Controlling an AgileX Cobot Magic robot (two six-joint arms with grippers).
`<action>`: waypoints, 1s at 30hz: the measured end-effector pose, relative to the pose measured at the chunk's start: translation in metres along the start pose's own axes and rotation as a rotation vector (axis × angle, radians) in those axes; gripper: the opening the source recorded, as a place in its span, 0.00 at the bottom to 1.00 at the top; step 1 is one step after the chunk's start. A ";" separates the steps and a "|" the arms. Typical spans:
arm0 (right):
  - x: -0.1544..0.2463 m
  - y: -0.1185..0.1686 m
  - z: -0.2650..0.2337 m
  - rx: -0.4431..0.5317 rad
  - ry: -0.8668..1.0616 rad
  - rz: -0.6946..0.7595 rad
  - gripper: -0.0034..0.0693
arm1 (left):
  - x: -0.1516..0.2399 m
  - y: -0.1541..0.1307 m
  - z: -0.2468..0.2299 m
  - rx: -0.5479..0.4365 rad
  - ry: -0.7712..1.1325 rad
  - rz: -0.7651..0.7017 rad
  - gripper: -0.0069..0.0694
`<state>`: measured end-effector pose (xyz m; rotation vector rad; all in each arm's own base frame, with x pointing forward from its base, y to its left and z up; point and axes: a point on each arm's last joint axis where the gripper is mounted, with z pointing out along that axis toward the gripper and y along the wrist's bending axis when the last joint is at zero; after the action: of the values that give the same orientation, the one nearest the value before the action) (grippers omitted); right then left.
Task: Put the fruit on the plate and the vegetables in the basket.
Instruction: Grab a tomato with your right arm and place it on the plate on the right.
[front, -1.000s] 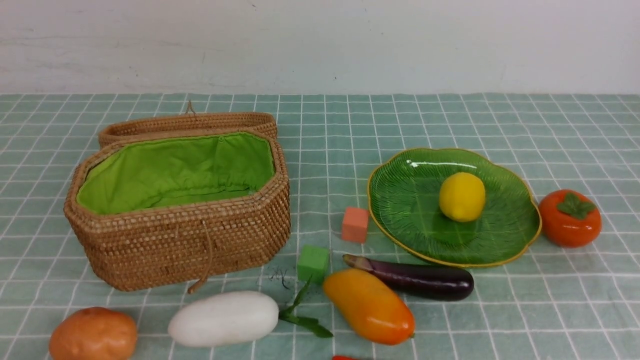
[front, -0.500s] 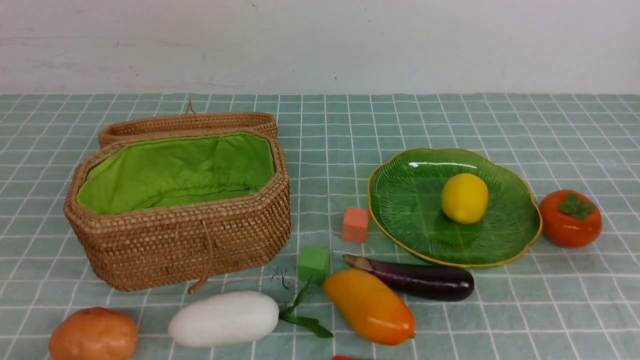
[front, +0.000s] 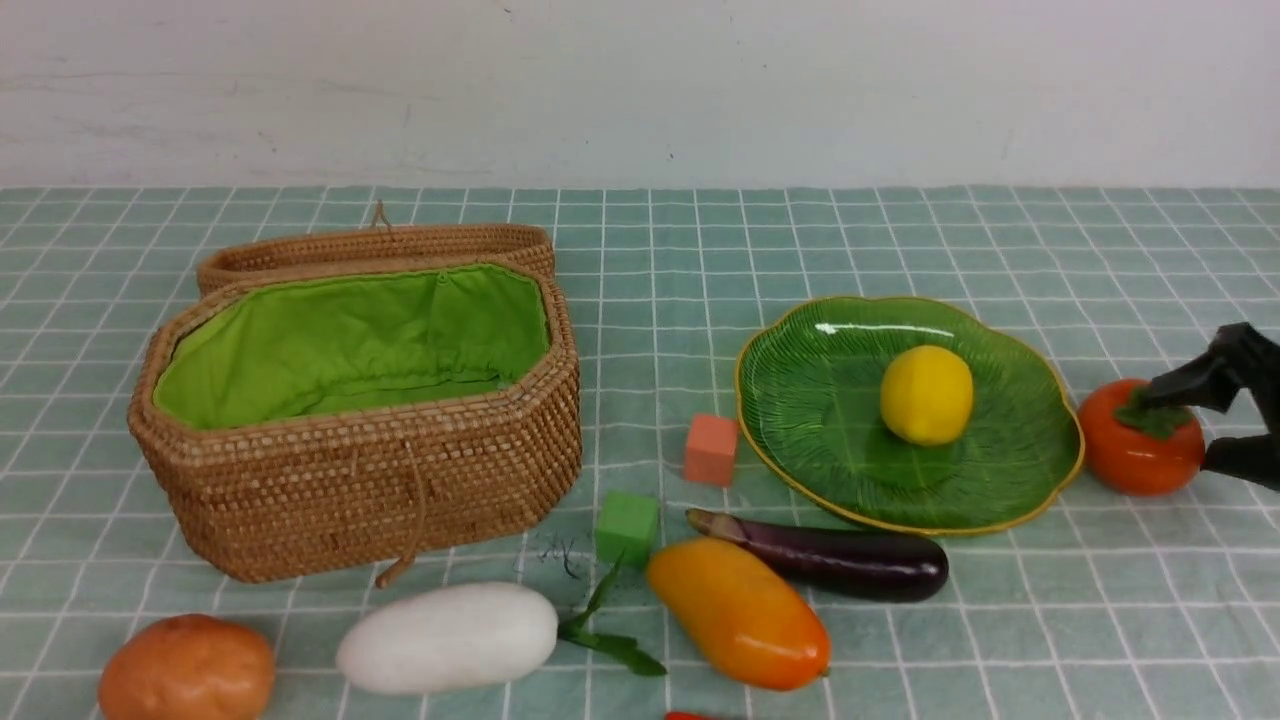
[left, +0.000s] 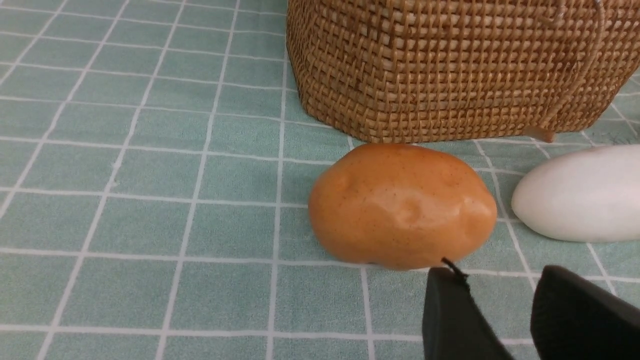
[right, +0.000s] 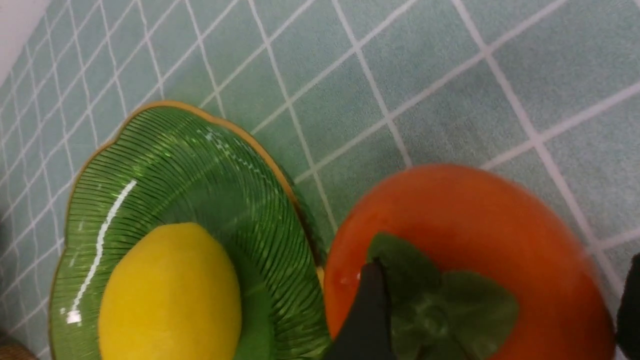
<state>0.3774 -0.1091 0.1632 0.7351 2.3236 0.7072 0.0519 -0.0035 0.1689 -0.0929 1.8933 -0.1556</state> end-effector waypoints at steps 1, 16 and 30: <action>0.001 -0.001 0.007 0.000 0.013 0.002 0.88 | 0.000 0.000 0.000 0.000 0.000 0.000 0.40; 0.002 0.009 0.003 -0.063 0.055 -0.034 0.73 | 0.000 0.000 0.000 0.000 0.000 0.000 0.40; 0.016 0.101 -0.033 -0.199 -0.038 -0.313 0.73 | 0.000 0.000 0.000 0.000 0.000 0.000 0.40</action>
<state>0.3779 -0.0377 0.2429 0.2844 2.2247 0.7582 0.0519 -0.0035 0.1689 -0.0929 1.8933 -0.1556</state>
